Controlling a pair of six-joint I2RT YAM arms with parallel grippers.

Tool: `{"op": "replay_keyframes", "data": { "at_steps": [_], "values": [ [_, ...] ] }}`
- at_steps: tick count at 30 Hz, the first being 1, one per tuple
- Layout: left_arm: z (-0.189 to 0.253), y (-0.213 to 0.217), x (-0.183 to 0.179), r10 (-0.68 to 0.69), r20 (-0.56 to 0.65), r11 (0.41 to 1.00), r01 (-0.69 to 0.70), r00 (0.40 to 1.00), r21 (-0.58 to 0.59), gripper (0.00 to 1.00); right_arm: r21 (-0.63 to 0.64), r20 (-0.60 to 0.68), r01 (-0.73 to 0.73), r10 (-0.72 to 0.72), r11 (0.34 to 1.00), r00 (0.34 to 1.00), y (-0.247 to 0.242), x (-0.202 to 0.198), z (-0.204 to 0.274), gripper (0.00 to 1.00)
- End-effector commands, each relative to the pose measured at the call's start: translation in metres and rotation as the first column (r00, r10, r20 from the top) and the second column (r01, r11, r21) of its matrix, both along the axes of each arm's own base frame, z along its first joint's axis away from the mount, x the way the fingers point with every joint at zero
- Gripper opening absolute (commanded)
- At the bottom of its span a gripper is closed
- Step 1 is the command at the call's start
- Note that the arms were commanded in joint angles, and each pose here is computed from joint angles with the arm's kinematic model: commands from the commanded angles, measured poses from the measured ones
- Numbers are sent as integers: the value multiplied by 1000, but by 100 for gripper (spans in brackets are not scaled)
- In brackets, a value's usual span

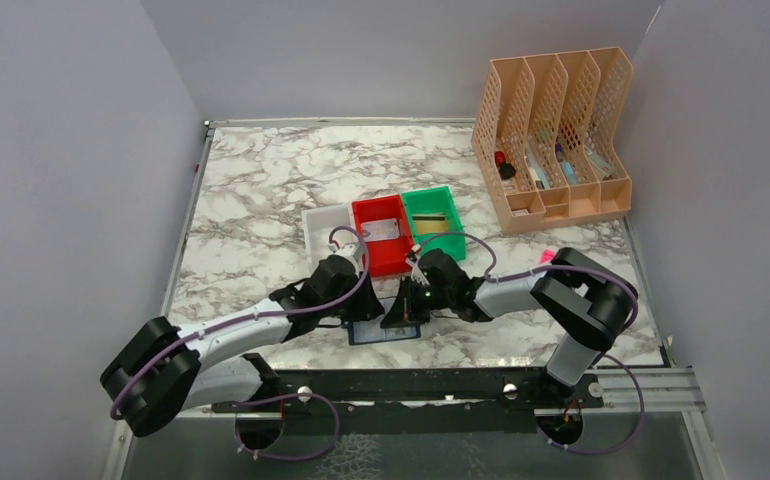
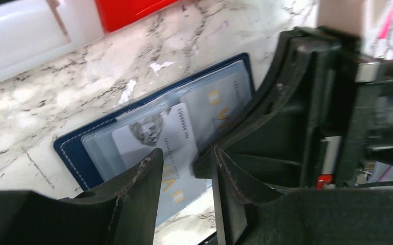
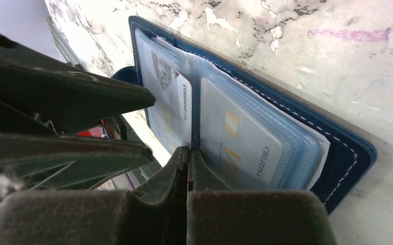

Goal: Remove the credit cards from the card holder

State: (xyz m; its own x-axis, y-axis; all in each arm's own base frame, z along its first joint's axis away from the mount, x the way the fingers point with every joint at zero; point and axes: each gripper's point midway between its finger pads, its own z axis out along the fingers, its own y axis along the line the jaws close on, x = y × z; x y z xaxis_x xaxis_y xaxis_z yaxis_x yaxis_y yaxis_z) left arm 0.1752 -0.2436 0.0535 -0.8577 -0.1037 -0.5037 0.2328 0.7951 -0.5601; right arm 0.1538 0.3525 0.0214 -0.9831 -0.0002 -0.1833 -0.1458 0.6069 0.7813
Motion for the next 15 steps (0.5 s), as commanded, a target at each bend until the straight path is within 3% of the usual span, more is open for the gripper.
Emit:
{"op": "replay_keyframes", "data": {
  "at_steps": [1, 15],
  "values": [
    [-12, 4, -3, 23, -49, 999, -21, 999, 41, 42, -14, 0, 39, -39, 999, 999, -7, 5, -5, 4],
    [-51, 45, -7, 136, -79, 963, -113, 987, 244, 37, -22, 22, 52, -52, 998, 998, -19, 7, 2, 4]
  ]
}}
